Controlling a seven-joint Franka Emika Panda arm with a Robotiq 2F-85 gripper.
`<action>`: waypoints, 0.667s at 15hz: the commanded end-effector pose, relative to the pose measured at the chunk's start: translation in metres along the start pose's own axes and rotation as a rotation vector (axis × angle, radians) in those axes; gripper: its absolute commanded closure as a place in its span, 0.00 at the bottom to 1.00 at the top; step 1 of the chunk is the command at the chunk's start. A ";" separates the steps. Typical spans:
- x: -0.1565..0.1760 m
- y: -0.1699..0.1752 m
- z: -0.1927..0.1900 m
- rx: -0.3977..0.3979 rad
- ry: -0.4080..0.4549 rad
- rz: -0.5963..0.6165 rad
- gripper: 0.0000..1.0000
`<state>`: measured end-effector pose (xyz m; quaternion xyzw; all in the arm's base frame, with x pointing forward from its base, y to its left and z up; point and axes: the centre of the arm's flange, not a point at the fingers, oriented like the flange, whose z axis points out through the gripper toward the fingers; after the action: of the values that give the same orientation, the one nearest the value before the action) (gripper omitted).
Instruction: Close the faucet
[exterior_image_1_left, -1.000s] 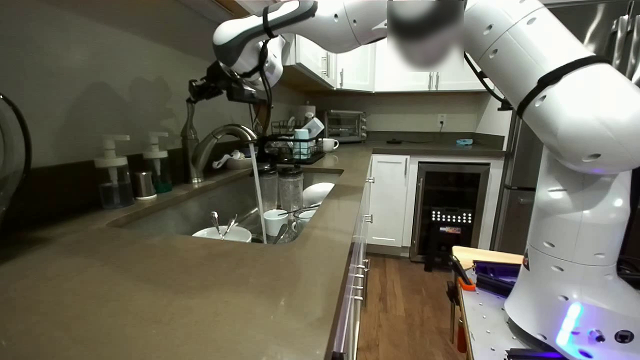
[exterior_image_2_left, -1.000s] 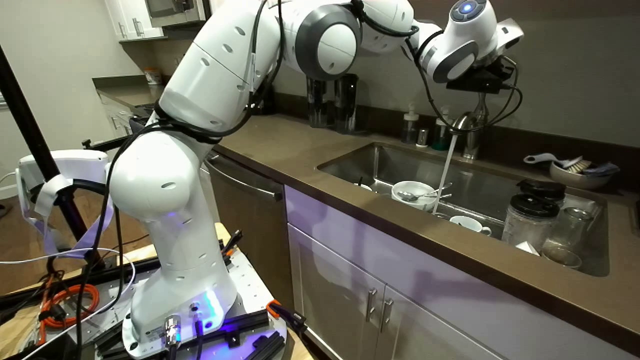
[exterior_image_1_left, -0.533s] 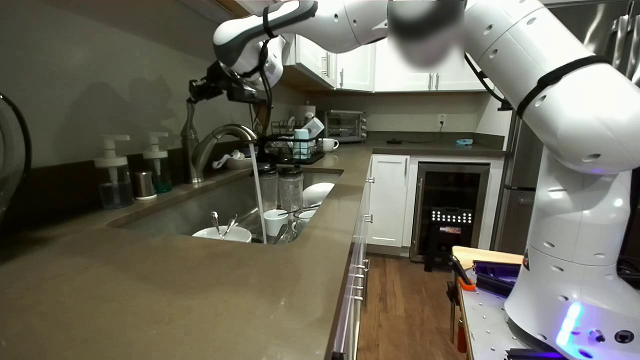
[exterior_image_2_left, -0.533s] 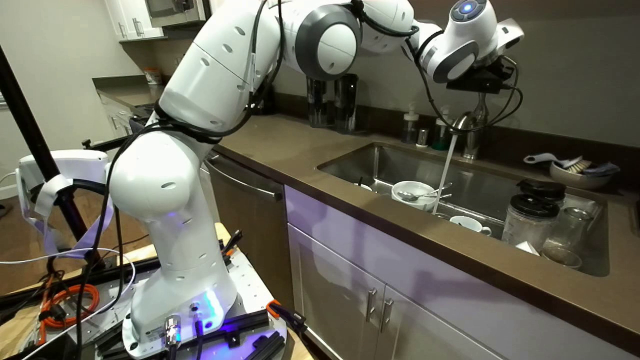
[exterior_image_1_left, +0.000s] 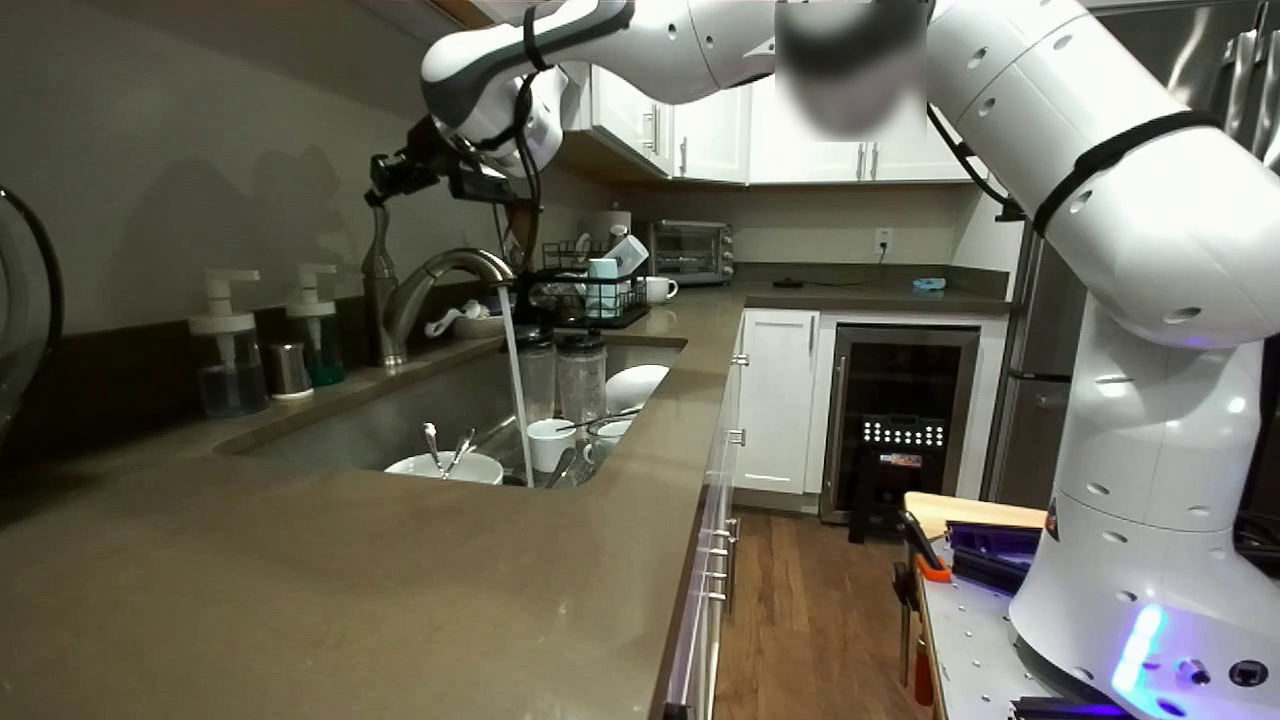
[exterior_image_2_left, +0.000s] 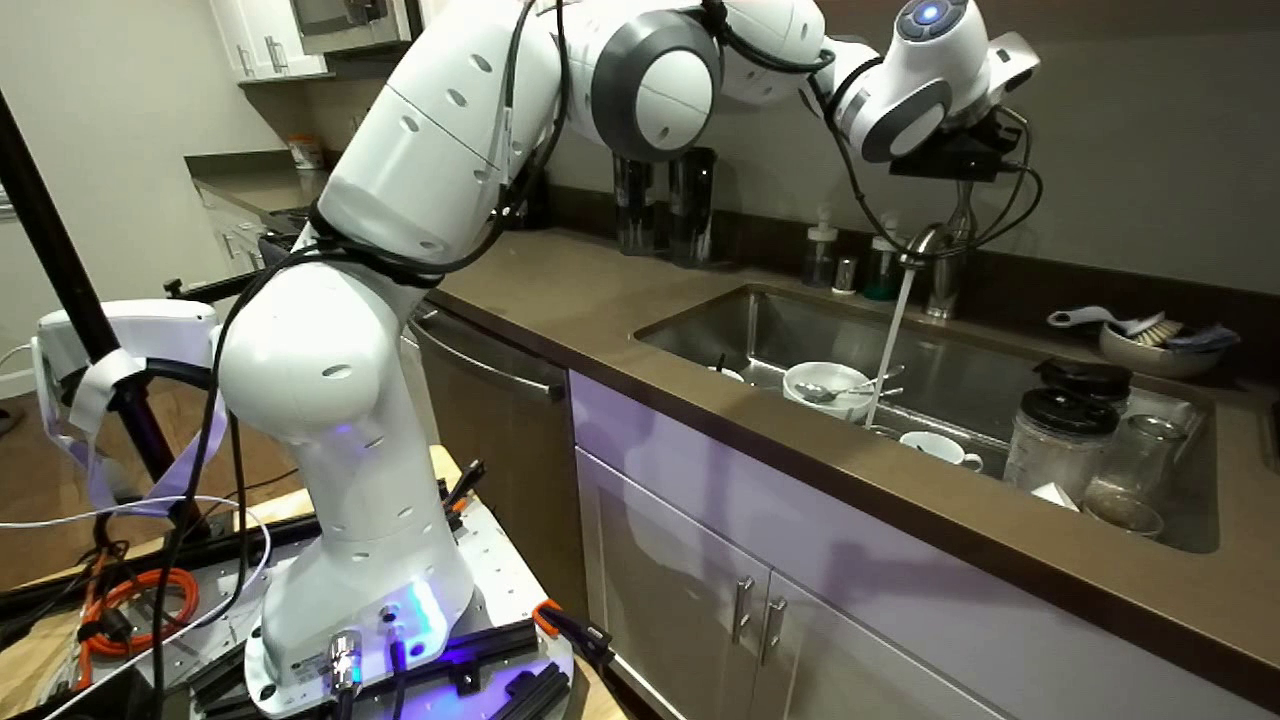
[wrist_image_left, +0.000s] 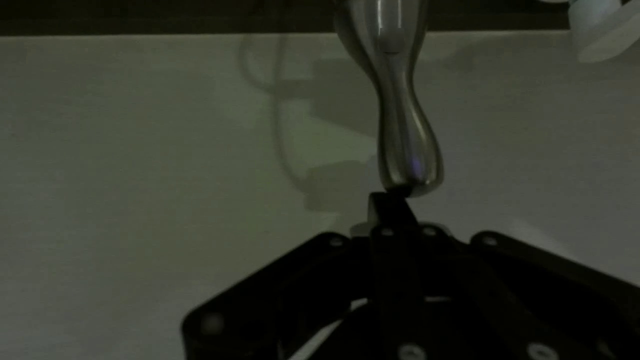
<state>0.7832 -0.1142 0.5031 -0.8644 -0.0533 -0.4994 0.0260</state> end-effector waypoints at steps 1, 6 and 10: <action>0.003 0.003 0.003 0.001 0.001 -0.029 0.99; 0.000 0.005 0.000 -0.006 -0.031 -0.031 0.99; -0.003 0.005 -0.006 0.004 -0.046 -0.037 0.99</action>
<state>0.7830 -0.1181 0.5012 -0.8666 -0.0541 -0.4956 0.0211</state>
